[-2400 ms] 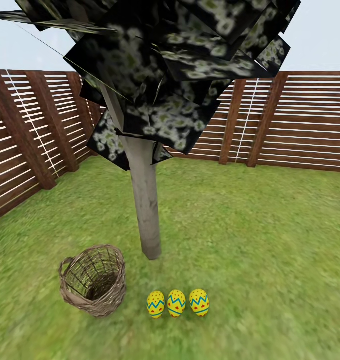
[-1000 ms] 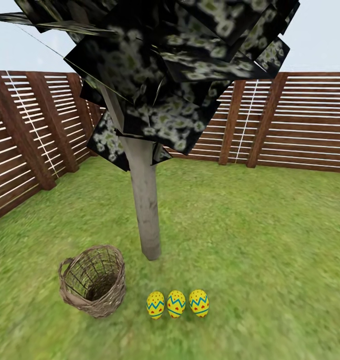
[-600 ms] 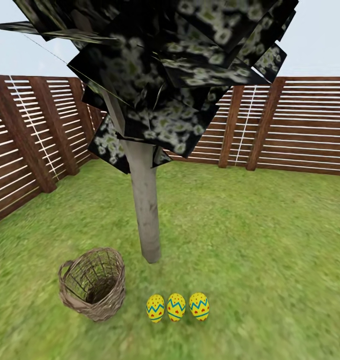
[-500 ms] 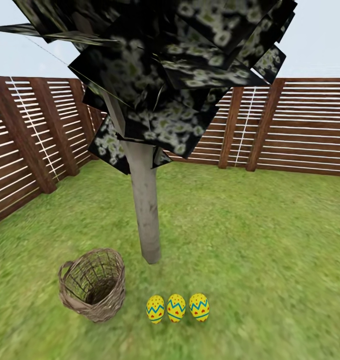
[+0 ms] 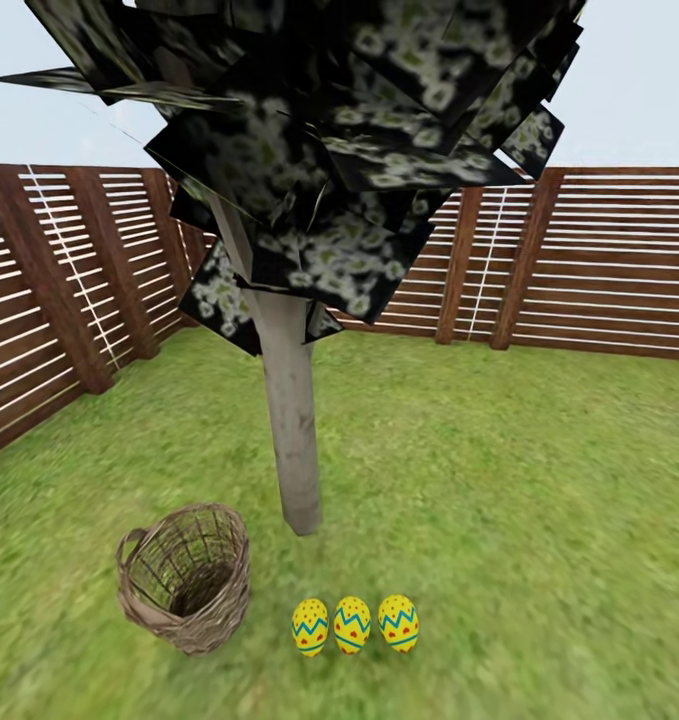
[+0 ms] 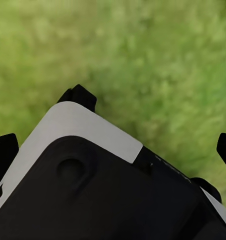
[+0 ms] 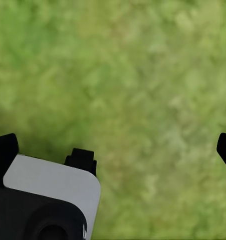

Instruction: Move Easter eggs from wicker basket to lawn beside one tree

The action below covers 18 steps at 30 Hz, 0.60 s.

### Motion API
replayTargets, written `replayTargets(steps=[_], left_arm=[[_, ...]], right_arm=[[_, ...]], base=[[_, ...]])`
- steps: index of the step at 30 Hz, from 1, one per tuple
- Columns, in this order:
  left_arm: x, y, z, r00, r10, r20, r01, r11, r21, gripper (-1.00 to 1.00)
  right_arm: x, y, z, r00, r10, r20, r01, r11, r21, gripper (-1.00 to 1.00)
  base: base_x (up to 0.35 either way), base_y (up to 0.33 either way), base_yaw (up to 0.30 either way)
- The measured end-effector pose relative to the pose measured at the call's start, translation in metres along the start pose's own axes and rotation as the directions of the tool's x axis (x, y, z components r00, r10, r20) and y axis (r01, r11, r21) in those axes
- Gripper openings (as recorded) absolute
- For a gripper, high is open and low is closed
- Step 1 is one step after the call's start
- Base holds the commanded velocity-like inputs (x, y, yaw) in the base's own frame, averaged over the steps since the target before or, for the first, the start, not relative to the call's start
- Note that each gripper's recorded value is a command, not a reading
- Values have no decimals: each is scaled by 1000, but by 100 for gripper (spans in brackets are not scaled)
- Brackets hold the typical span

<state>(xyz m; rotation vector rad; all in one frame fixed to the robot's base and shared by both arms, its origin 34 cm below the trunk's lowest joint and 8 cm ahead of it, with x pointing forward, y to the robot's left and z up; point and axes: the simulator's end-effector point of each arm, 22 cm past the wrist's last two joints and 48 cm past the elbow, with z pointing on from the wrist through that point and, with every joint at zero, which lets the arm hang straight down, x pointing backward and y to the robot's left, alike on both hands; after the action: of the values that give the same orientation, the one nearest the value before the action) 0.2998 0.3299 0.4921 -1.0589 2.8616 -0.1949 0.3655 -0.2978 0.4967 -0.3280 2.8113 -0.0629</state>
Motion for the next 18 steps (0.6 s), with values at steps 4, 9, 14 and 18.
replayTargets(steps=[4,9,14,18], left_arm=[[-1,-1,0,1000,1,3,-1,1000,3,100],[-2,-1,-1,1000,0,4,0,1000,3,100],[-2,-1,-1,1000,1,4,-1,1000,3,100],[-1,-1,-1,1000,1,4,-1,1000,3,100]], right_arm=[[-2,-1,0,1000,0,4,0,1000,1,100],[-1,-8,-1,1000,1,4,-1,1000,14,100],[-2,-5,-1,1000,-1,5,1,1000,11,100],[-2,-6,-1,1000,1,5,-1,1000,12,100]], base=[[0,0,0],[0,0,0],[0,0,0],[0,0,0]])
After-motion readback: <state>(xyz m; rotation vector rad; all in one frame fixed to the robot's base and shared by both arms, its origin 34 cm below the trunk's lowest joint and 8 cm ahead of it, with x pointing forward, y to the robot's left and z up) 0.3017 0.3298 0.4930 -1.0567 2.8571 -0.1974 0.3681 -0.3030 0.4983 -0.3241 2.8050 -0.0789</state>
